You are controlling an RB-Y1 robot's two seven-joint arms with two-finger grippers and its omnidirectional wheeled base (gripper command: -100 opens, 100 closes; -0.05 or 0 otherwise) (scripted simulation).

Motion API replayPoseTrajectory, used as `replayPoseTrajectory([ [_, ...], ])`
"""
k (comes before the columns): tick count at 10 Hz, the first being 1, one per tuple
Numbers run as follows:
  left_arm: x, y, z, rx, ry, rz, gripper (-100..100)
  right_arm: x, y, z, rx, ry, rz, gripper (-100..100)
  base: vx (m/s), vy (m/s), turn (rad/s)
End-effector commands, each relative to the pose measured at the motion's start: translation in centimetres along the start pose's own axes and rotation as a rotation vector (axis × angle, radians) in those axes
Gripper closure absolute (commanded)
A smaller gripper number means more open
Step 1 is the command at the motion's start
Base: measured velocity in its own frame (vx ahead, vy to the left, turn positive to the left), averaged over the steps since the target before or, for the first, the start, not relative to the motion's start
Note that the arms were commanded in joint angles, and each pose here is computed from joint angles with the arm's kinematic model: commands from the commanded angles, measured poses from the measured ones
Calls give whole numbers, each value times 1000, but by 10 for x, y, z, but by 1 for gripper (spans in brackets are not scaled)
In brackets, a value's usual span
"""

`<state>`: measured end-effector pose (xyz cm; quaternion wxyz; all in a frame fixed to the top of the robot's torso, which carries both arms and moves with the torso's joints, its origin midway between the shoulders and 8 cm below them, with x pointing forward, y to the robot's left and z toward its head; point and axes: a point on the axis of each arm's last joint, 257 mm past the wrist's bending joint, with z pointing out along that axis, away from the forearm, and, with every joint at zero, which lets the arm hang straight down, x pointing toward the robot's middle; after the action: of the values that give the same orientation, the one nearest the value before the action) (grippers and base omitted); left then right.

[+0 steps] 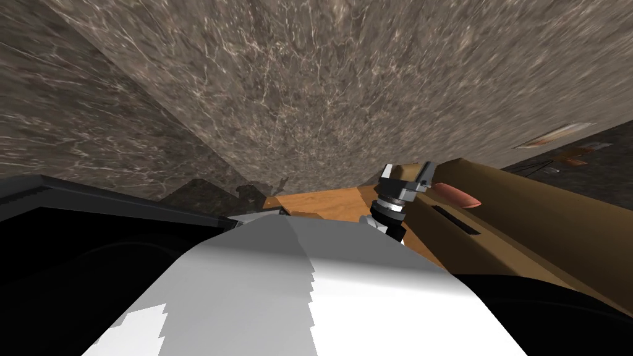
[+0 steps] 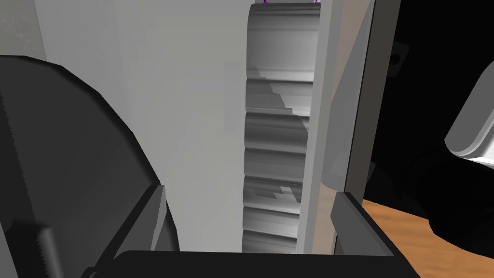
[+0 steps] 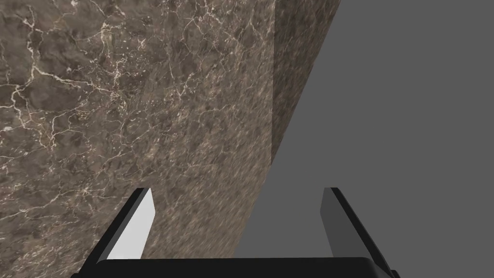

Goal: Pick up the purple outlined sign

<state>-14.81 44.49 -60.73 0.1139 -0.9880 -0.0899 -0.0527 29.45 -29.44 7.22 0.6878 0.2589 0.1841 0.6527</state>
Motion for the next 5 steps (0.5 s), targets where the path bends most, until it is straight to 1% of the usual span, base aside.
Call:
replayPoseTrajectory([
  [1,-2,-3,3,2,-6,-27,-100,0,0,0,0,0,0,0,-78,-68,-87],
  [2,-2,-8,6,7,-11,-63,-100,0,0,0,0,0,0,0,-85,-71,-201],
  [3,-1,-12,9,12,-14,-99,-100,0,0,0,0,0,0,0,-113,-104,-350],
  [4,-4,-12,9,11,-20,-100,-100,0,0,0,0,0,0,0,-84,-75,-135],
  [5,-4,-16,12,16,-26,-137,-100,0,0,0,0,0,0,0,-75,-63,-238],
])
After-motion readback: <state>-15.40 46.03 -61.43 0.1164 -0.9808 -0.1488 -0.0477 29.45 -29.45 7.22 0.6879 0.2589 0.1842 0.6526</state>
